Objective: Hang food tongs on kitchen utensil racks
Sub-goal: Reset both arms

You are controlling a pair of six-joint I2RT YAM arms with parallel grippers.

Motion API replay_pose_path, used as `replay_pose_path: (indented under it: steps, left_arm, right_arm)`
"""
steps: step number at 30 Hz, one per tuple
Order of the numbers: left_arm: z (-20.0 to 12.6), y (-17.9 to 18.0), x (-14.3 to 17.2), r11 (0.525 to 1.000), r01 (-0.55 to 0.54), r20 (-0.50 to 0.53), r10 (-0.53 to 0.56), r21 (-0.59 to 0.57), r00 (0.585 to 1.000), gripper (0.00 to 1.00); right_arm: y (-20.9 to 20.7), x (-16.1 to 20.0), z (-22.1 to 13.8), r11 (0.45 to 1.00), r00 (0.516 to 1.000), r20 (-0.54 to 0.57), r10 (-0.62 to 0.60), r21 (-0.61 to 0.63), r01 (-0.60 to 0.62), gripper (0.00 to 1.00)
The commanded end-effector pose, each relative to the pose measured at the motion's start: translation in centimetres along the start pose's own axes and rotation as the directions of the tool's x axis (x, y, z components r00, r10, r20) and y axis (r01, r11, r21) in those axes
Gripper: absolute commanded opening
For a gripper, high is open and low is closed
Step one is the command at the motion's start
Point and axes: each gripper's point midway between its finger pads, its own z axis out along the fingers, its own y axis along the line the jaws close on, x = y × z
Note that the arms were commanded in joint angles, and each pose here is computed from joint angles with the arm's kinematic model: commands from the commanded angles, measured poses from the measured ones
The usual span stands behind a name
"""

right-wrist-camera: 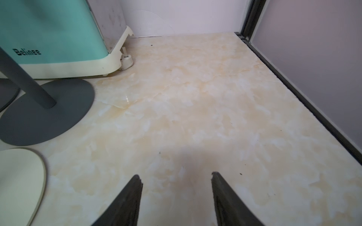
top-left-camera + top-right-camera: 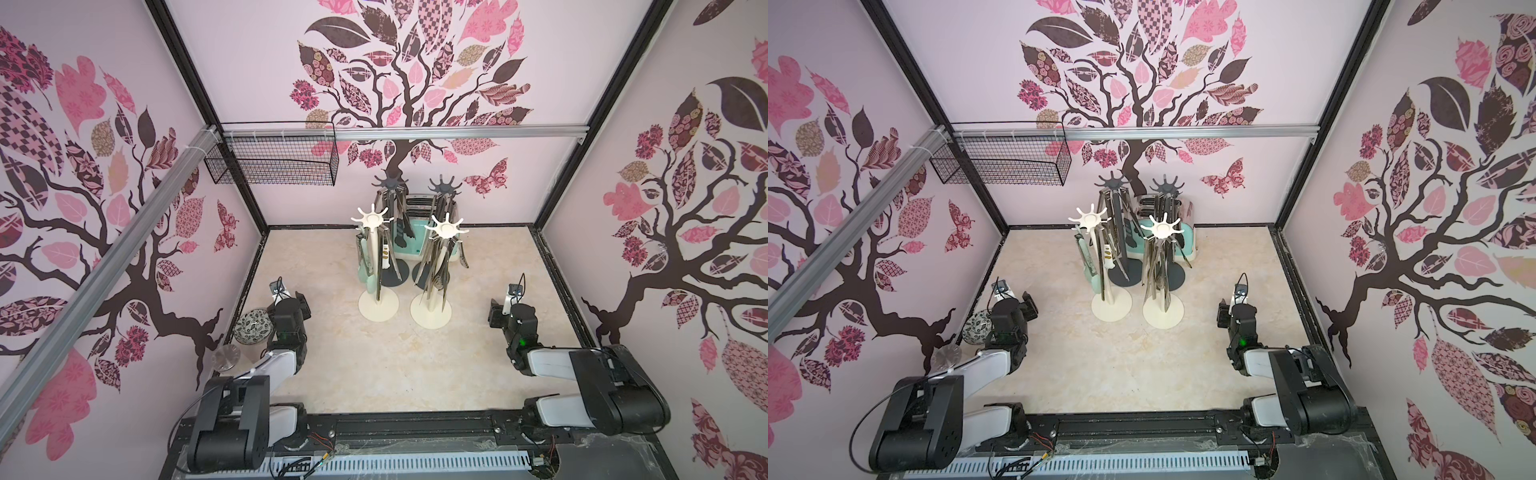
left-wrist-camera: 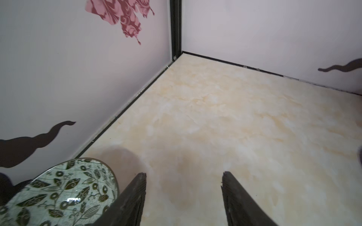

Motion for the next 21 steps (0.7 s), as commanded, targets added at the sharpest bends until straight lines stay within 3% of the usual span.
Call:
replay_pose_path:
  steps: [1, 3, 4, 6, 7, 8, 12, 15, 17, 18, 21]
  left_arm:
    - [0.6, -2.5, -2.0, 0.990, -0.016, 0.119, -0.001, 0.143, 0.993, 0.64]
    - [1.1, -3.5, -1.0, 0.979, -0.048, 0.126, 0.023, 0.199, 0.992, 0.65]
    - [1.4, -4.0, -0.7, 0.973, -0.057, 0.127, 0.029, 0.222, 0.991, 0.73]
    - [2.1, -5.1, -0.2, 0.961, -0.088, 0.095, 0.065, 0.264, 0.993, 0.75]
    - [2.5, -6.0, 0.5, 0.946, -0.115, 0.047, 0.106, 0.304, 0.993, 0.80]
    - [3.0, -6.8, 0.8, 0.933, -0.124, 0.019, 0.125, 0.337, 0.992, 0.97]
    - [3.0, -6.5, 0.6, 0.932, -0.106, 0.027, 0.103, 0.346, 0.994, 0.98]
    - [2.9, -6.5, 0.7, 0.931, -0.108, 0.026, 0.106, 0.348, 0.994, 0.98]
    - [2.9, -6.5, 0.7, 0.932, -0.110, 0.028, 0.107, 0.346, 0.994, 0.98]
    - [2.9, -6.4, 0.7, 0.932, -0.112, 0.028, 0.109, 0.345, 0.994, 0.98]
    - [2.9, -6.5, 0.7, 0.932, -0.111, 0.028, 0.108, 0.345, 0.994, 0.98]
  right_arm:
    - [0.6, -5.2, -0.5, 0.999, 0.970, 0.241, 0.009, -0.044, 0.002, 0.60]
    - [0.4, -4.8, -1.0, 0.999, 0.959, 0.284, 0.015, -0.045, -0.002, 0.60]
    - [0.3, -4.9, -1.3, 0.999, 0.949, 0.313, 0.024, -0.044, -0.011, 0.60]
    - [0.3, -4.3, -0.9, 0.999, 0.958, 0.285, 0.015, -0.039, -0.004, 0.60]
    - [0.4, -3.9, -0.2, 0.999, 0.972, 0.237, 0.007, -0.040, 0.002, 0.60]
    - [0.6, -3.6, 0.8, 0.999, 0.983, 0.185, 0.003, -0.045, 0.006, 0.60]
    - [-0.5, -3.6, 3.1, 0.996, 0.993, 0.099, 0.067, -0.061, -0.061, 0.60]
    - [-0.6, -3.6, 3.1, 0.997, 0.992, 0.106, 0.067, -0.057, -0.061, 0.62]
    - [-0.6, -3.6, 3.1, 0.996, 0.992, 0.102, 0.068, -0.059, -0.062, 0.76]
    - [-0.6, -3.6, 3.1, 0.996, 0.992, 0.107, 0.067, -0.059, -0.061, 0.98]
    - [-0.5, -3.6, 2.9, 0.996, 0.992, 0.108, 0.067, -0.062, -0.061, 1.00]
